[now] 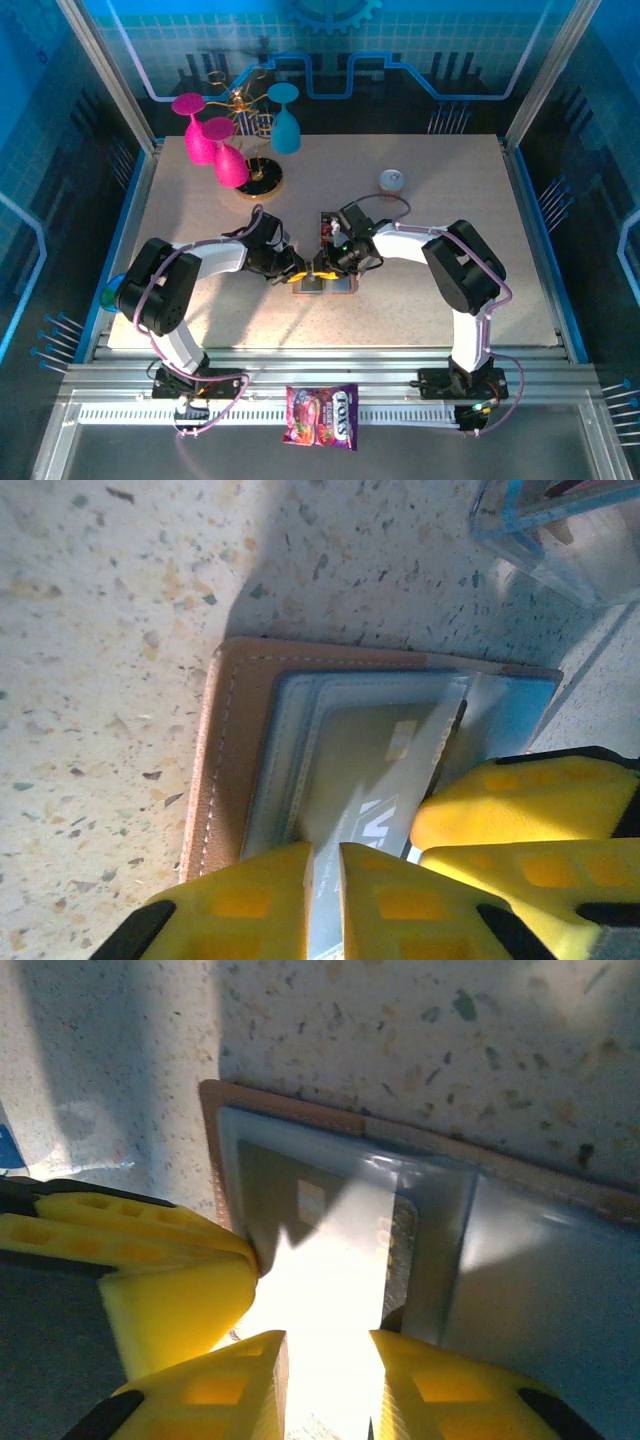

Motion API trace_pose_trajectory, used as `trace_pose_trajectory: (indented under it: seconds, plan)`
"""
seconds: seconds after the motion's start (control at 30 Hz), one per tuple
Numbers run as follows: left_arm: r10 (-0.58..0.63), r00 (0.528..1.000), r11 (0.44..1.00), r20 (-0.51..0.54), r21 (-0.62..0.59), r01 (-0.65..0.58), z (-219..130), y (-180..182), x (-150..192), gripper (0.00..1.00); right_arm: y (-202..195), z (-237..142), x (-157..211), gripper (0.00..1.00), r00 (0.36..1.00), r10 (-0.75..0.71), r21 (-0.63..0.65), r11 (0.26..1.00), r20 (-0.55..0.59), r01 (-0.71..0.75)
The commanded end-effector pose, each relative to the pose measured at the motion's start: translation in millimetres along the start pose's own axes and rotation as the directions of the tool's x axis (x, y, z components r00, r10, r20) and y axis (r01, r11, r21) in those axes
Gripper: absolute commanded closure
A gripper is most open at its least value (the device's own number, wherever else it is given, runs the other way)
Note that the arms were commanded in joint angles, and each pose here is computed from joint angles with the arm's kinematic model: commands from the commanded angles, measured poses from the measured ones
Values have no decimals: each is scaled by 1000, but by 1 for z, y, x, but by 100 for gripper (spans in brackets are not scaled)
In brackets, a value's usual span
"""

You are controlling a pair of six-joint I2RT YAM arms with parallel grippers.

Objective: Take the credit cards out of the card holder

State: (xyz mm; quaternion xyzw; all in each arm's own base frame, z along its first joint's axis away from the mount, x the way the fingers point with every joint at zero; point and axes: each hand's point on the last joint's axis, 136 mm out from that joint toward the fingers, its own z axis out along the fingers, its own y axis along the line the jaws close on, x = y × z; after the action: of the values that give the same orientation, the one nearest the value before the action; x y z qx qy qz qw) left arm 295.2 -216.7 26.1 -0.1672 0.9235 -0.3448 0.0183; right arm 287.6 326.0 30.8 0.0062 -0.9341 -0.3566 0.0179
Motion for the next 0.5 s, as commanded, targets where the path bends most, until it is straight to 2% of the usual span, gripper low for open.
trace_pose_trajectory:
  seconds: [0.0, 0.17, 0.47]
  plan:
    - [-5, 1000, 1000, -2, -25, 5, -2, 6, 0, 84, -16, 7, 12, 70, 999, 22, 64, 998, -40, -19]
    - [-7, 1000, 1000, -4, -30, 7, -1, 8, 1, 84, -22, 3, 13, 69, 999, 14, 120, 993, -38, -9]
    - [-18, 1000, 999, -14, -42, 17, 5, 16, 3, 84, -18, -6, 10, 68, 1000, -11, 137, 990, -25, 15]
